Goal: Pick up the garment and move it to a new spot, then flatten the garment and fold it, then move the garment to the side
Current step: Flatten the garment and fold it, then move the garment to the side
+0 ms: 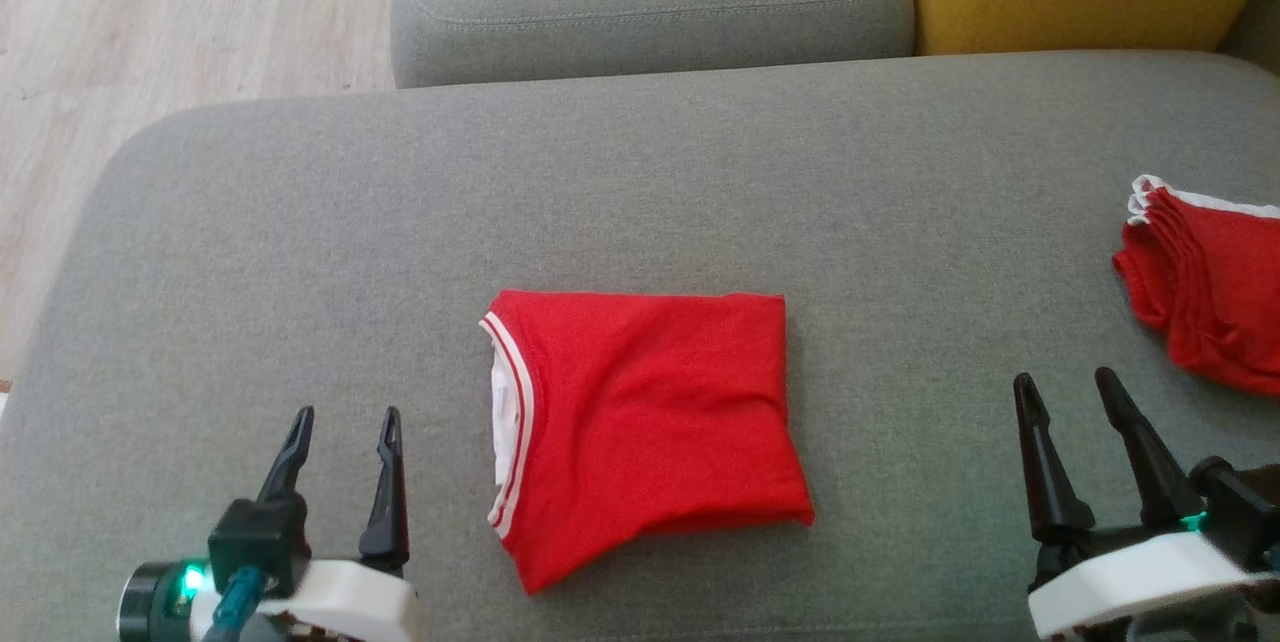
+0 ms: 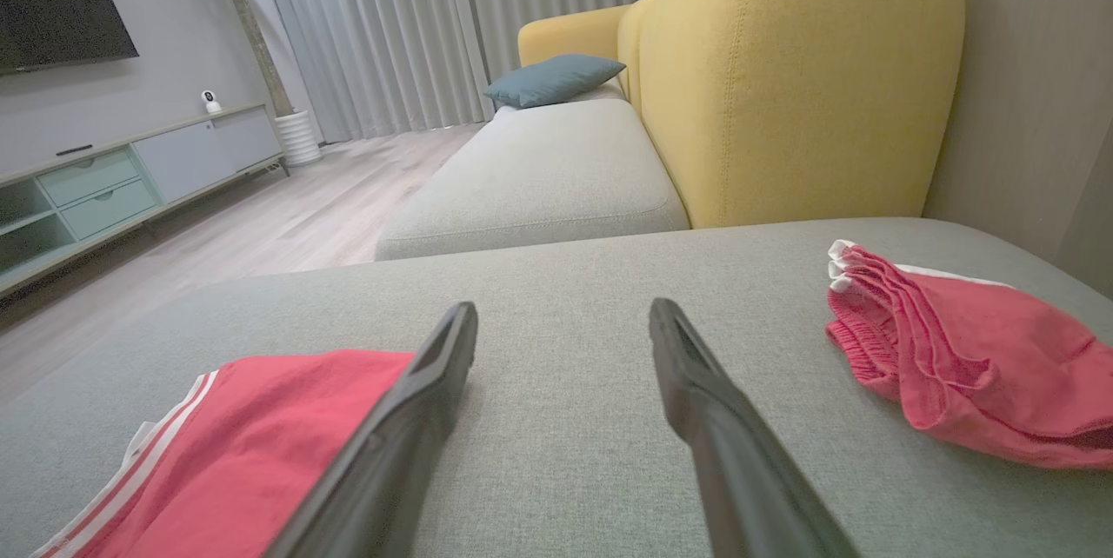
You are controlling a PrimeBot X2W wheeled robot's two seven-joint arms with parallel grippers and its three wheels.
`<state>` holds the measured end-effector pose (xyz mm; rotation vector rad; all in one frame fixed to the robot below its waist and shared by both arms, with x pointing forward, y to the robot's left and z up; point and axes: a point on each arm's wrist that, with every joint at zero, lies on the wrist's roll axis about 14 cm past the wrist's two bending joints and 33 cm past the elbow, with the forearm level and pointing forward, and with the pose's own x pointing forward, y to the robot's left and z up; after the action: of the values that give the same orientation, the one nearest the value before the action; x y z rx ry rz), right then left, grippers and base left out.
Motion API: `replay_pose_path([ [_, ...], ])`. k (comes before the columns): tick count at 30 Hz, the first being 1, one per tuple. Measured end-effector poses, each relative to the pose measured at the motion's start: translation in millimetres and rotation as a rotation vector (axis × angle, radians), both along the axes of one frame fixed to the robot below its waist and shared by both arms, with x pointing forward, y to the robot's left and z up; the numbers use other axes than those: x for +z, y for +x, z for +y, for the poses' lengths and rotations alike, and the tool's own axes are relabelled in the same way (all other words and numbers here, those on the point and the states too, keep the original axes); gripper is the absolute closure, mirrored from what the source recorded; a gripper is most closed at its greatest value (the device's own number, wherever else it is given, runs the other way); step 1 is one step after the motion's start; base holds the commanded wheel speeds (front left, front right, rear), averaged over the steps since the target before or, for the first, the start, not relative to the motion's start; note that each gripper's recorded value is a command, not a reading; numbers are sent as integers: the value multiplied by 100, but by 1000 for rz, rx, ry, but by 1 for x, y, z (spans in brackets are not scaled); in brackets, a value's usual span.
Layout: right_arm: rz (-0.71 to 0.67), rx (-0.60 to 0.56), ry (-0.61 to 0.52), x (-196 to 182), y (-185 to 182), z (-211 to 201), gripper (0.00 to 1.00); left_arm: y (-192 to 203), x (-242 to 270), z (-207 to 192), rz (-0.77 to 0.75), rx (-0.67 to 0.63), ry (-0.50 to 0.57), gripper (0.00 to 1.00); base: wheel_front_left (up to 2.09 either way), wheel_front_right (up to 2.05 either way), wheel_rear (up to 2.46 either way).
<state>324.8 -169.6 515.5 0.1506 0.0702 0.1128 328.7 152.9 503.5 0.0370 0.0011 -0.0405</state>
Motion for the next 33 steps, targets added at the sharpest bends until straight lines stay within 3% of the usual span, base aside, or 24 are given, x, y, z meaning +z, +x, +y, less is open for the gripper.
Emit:
replay_pose_path([
  [18, 38, 9, -3, -8, 3, 2, 0, -3, 0, 7, -2, 23, 5, 0, 0, 0, 0],
  [27, 276, 127, 9, -71, 8, 37, 0, 3, 9, 15, -43, 44, 4, 0, 0, 0, 0],
  [33, 355, 251, 36, -95, 37, 81, 0, 18, 18, 21, -86, 70, -4, 0, 0, 0, 0],
])
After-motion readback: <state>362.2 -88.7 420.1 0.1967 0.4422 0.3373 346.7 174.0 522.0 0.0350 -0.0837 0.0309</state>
